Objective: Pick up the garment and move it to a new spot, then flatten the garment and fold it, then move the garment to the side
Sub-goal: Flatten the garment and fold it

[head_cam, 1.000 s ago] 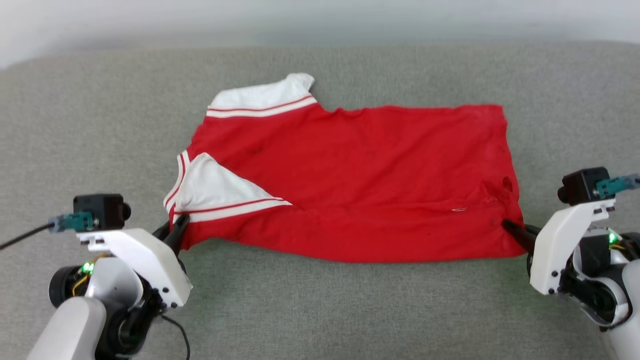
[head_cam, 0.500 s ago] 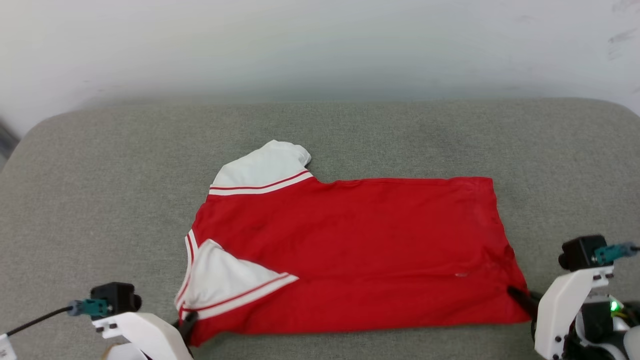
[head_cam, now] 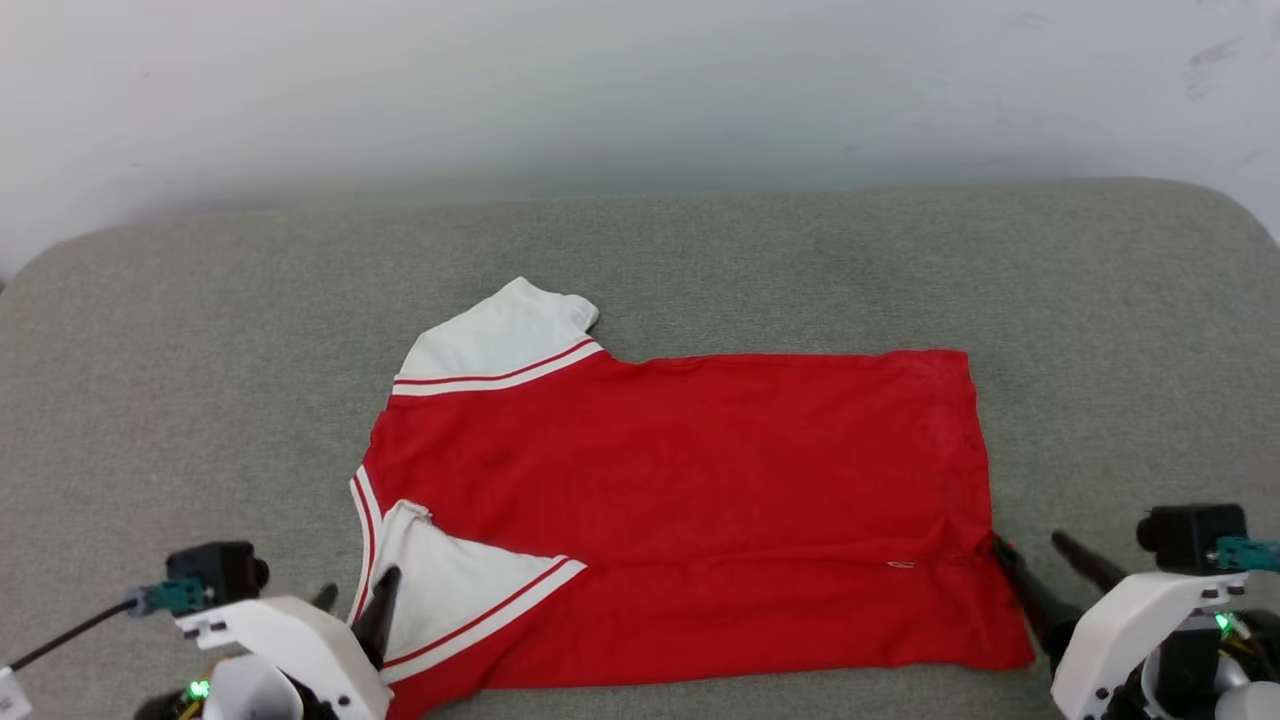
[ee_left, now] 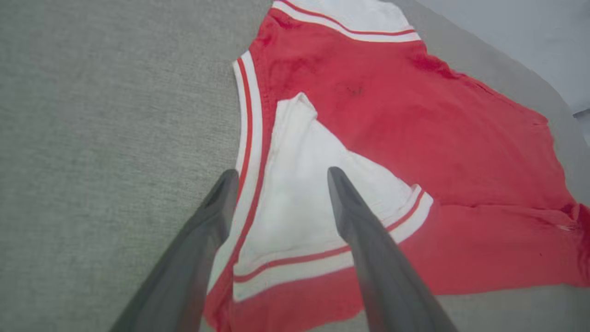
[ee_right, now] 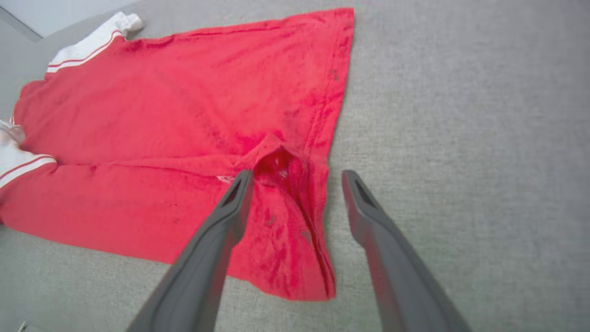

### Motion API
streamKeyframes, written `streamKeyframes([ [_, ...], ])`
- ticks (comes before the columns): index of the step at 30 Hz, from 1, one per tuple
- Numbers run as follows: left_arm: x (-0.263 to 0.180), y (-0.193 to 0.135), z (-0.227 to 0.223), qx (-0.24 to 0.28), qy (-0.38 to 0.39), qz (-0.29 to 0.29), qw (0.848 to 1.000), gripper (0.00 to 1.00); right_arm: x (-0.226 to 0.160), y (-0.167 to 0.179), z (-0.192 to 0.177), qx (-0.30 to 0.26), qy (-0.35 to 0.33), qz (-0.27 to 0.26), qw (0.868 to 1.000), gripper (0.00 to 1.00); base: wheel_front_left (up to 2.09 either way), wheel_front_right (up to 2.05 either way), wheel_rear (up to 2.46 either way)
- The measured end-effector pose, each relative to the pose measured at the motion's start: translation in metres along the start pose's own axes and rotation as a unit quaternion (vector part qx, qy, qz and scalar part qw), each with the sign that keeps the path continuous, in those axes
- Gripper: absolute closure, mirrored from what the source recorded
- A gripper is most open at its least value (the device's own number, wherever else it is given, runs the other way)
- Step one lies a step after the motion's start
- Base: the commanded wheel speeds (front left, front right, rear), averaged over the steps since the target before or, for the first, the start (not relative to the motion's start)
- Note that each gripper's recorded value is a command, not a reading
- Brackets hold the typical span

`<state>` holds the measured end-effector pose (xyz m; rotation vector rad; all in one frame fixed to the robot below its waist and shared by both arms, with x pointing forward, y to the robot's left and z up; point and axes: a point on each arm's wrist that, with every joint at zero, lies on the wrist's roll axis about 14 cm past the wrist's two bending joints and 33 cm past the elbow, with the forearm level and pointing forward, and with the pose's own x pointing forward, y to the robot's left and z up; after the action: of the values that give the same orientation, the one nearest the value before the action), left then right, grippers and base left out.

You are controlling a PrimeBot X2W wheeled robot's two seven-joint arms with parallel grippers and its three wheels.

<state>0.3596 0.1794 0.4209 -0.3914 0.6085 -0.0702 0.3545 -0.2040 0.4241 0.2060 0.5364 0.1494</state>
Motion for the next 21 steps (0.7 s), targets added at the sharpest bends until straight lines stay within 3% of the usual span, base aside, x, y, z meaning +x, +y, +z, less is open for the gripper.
streamKeyframes([
  [4, 0.004, -0.014, 0.033, 0.031, -0.061, -0.015, 0.998, 0.00, -0.012, -0.006, 0.041, -0.026, -0.105, -0.015, 0.994, 0.00, 0.00, 0.00, 0.00],
  [12, 0.027, -0.053, 0.094, 0.087, -0.140, -0.052, 0.985, 0.00, -0.034, -0.011, 0.106, -0.053, -0.255, -0.047, 0.964, 0.00, 0.00, 0.00, 0.00],
  [21, 0.098, -0.082, 0.152, 0.129, -0.158, -0.075, 0.976, 0.00, -0.033, -0.011, 0.150, -0.062, -0.330, -0.062, 0.940, 0.00, 0.00, 0.00, 0.00],
])
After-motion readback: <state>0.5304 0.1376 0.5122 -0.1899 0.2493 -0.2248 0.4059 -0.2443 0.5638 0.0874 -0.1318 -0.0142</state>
